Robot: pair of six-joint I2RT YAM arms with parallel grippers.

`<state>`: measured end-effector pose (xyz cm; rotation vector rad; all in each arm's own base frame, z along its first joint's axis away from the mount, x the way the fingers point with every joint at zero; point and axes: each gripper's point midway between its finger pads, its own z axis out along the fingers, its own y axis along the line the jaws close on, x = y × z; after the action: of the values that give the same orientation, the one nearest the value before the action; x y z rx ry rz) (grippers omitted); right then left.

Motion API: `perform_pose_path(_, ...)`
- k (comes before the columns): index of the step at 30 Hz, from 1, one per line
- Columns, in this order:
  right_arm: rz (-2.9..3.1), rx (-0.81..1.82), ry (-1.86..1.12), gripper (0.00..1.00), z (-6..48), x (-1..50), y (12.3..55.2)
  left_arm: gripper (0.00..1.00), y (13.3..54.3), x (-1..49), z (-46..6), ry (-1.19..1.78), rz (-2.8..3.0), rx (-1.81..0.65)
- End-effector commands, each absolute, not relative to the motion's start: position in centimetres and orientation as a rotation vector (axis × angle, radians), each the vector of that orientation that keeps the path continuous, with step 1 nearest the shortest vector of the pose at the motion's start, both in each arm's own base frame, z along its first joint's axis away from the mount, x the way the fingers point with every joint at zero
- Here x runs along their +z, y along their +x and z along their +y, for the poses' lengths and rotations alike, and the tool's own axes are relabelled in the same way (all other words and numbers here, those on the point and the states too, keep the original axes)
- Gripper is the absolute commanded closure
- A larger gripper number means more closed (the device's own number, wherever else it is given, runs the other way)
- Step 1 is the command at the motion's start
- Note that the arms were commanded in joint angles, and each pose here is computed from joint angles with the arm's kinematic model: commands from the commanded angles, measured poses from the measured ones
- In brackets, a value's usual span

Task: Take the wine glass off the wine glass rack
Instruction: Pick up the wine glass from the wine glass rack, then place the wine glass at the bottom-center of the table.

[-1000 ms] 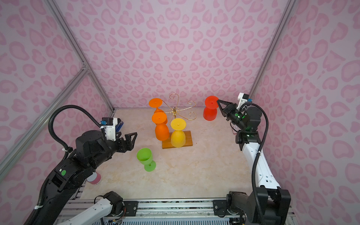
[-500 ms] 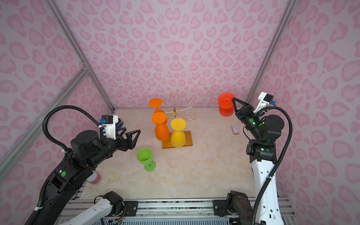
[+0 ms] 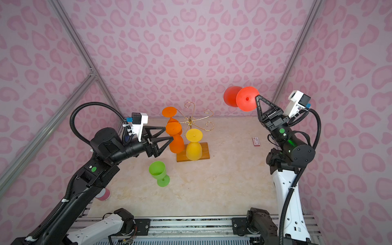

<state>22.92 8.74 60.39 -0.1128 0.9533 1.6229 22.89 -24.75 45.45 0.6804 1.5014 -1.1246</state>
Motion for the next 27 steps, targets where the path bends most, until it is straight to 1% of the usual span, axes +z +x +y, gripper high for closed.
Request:
perform_pose_path(1,0.849,1.717,-0.284,1.0,10.6,61.8,19.3,0.11,20.8,49.6,-25.9,0.821,1.26,-1.221)
perform_pose_path(6,0.797,1.862,-0.376,1.0,13.3,61.4,18.6,0.11,21.0,51.2,-27.3,0.931,1.117,-1.321)
perform_pose_path(10,0.768,1.939,-0.389,1.0,13.8,60.9,18.8,0.11,22.2,52.5,-27.4,0.945,0.941,-1.25)
perform_pose_path(11,0.764,1.954,-0.386,1.0,13.8,60.7,18.9,0.11,21.2,51.9,-27.7,0.985,0.989,-1.386)
perform_pose_path(12,0.759,1.971,-0.383,1.0,13.9,60.5,19.1,0.11,21.3,51.9,-27.8,0.983,1.006,-1.431)
perform_pose_path(25,0.775,2.043,-0.371,1.0,14.9,59.4,19.5,0.11,24.6,52.0,-29.0,0.957,0.971,-1.481)
perform_pose_path(27,0.782,2.058,-0.361,1.0,15.3,58.9,19.8,0.12,25.1,51.8,-29.3,0.952,0.974,-1.49)
